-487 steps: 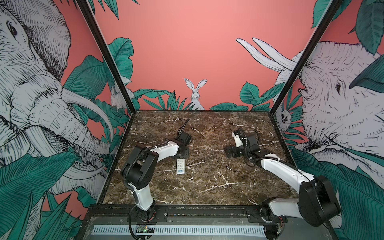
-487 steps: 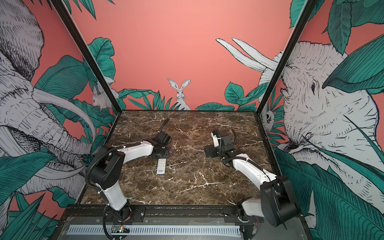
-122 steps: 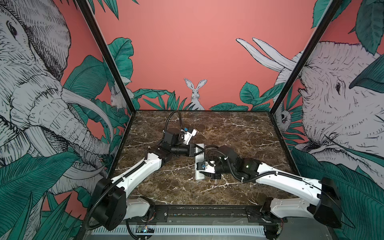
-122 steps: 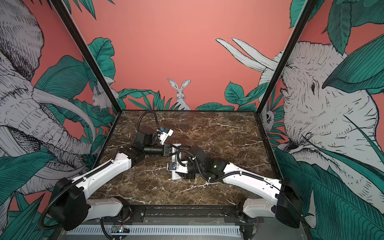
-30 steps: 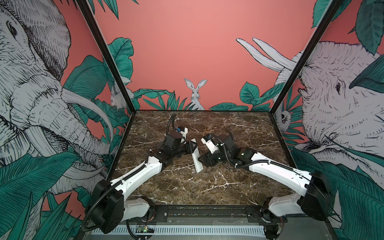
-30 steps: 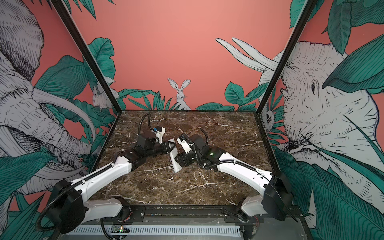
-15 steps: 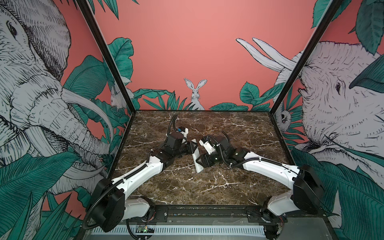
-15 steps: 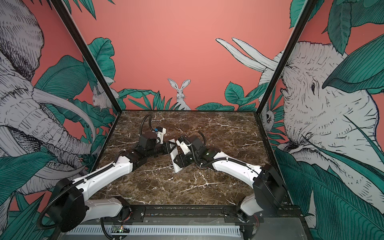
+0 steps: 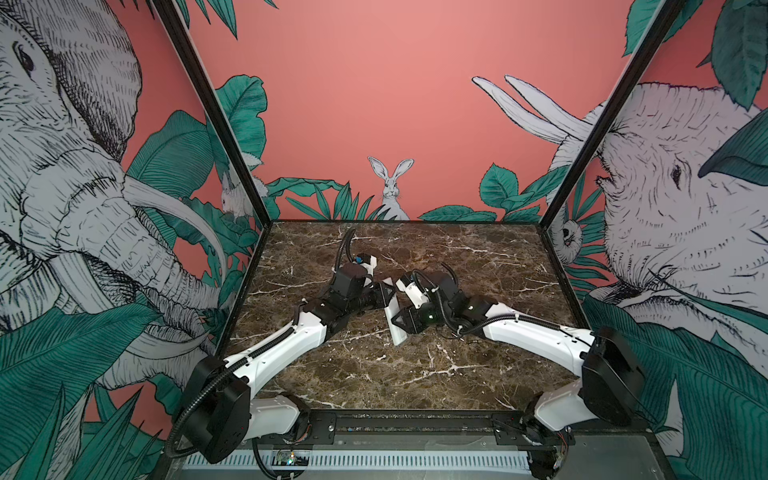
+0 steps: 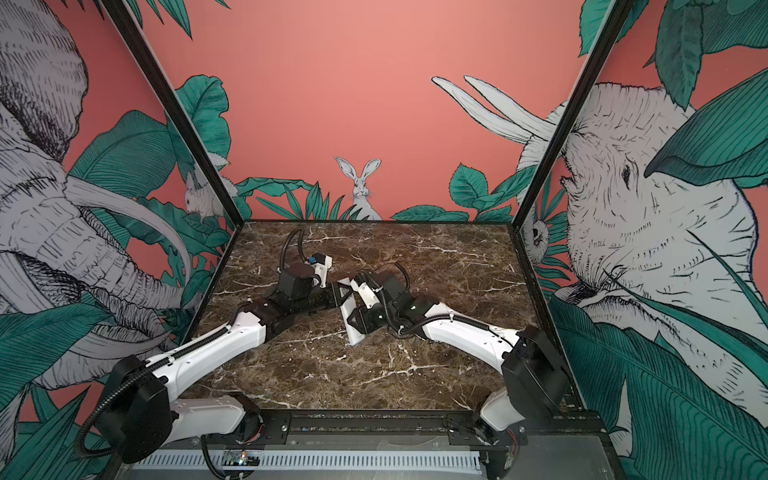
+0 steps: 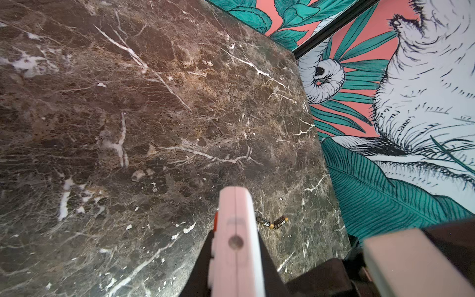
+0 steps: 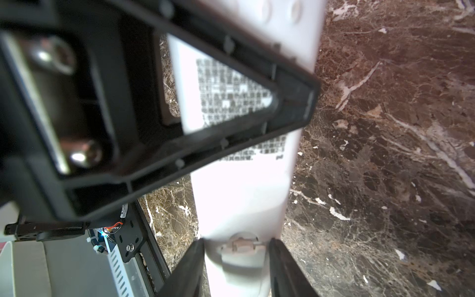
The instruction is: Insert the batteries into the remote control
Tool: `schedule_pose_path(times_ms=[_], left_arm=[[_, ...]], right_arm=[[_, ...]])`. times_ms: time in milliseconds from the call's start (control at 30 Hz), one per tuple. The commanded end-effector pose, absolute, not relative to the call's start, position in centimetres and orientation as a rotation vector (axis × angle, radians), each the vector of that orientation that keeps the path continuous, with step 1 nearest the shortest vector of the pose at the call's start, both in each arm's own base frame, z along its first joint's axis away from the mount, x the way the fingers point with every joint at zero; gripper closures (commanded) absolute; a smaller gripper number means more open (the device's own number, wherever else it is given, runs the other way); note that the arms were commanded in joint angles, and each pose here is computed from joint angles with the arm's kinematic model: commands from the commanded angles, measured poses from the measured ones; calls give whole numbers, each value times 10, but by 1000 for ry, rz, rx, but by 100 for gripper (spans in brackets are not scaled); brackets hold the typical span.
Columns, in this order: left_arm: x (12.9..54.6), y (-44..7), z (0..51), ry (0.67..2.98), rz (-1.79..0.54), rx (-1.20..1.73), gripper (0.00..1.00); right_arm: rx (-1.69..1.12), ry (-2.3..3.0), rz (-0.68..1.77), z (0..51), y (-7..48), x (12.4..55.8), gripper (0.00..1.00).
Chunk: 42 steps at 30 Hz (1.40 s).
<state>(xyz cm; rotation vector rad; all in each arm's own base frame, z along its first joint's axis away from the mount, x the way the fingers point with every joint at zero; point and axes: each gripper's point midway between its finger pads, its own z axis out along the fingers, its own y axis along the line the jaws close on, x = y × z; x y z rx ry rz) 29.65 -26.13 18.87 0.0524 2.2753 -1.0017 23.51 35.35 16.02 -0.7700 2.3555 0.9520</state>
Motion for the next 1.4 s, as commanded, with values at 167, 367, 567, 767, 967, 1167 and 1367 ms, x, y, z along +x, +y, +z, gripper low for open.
schedule_pose_path(times_ms=[167, 367, 567, 767, 967, 1167, 1367], left_arm=[[300, -268, 210, 2199, -1056, 62, 100], [300, -268, 210, 2198, -1060, 60, 100], [300, -269, 211, 2194, -1063, 63, 100], [300, -268, 210, 2197, -1061, 60, 100], [300, -268, 206, 2207, -1055, 58, 100], [301, -268, 201, 2218, -1041, 59, 100], [303, -267, 197, 2226, -1025, 60, 100]], right_arm=[[-762, 2341, 976, 158, 356, 237, 66], [-763, 2343, 978, 157, 355, 237, 69], [-764, 2331, 983, 160, 356, 237, 70], [-771, 2317, 988, 162, 356, 236, 73], [-784, 2282, 998, 170, 357, 236, 75], [-800, 2234, 1006, 179, 357, 235, 76], [-808, 2193, 1003, 188, 355, 235, 76]])
